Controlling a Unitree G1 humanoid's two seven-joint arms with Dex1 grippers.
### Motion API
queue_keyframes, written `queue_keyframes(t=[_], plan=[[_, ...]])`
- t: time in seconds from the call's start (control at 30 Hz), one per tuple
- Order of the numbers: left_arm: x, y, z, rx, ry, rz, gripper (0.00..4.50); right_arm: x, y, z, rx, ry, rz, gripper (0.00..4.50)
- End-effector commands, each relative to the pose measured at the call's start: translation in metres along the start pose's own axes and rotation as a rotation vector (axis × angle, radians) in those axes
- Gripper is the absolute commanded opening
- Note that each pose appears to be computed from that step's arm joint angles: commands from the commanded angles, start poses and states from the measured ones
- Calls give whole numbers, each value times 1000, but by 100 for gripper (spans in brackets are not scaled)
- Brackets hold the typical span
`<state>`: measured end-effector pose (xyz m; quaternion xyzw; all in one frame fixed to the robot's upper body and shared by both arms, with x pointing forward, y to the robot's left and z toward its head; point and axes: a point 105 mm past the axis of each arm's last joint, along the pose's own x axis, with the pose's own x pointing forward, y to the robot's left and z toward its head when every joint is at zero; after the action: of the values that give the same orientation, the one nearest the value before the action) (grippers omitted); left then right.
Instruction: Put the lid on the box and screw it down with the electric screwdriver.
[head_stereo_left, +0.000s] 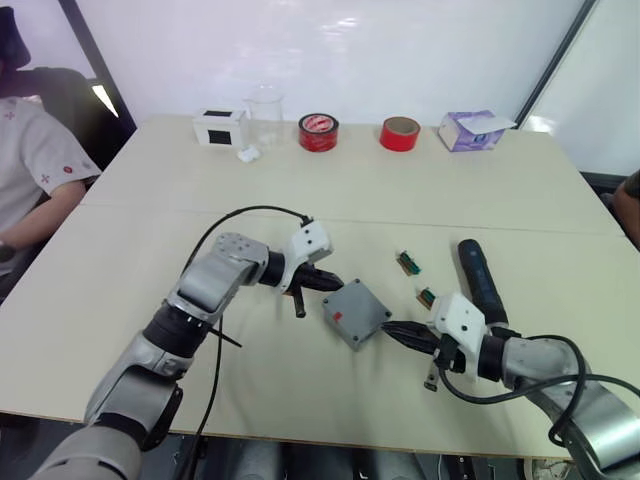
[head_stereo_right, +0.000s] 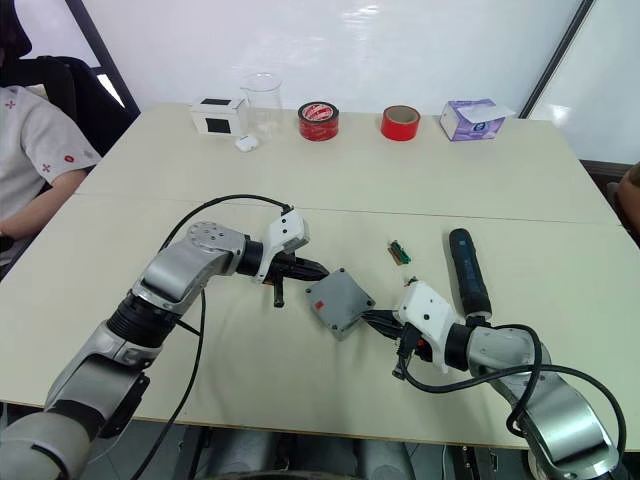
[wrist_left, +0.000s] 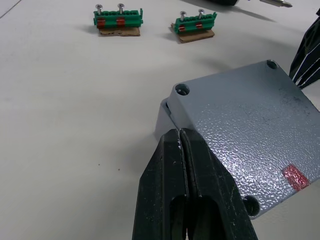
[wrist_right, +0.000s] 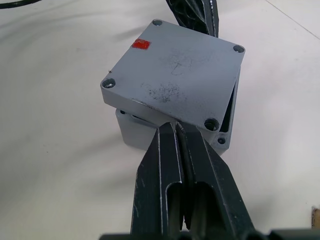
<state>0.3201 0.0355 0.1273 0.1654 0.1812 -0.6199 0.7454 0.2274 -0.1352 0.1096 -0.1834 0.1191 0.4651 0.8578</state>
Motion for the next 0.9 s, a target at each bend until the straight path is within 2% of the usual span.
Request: queue_keyframes(t=[0.03,0.5,0.9], plan=[[-1,-3,6,25,-11,-8,0,-4,0,6,-31,-15,-2,5],[-19,7,4,22,-11,52,0,-6,4,10,-28,-13,25,5],[-15,-7,0,4,-4,9,0,4,7,16,-22,-28,38,5]])
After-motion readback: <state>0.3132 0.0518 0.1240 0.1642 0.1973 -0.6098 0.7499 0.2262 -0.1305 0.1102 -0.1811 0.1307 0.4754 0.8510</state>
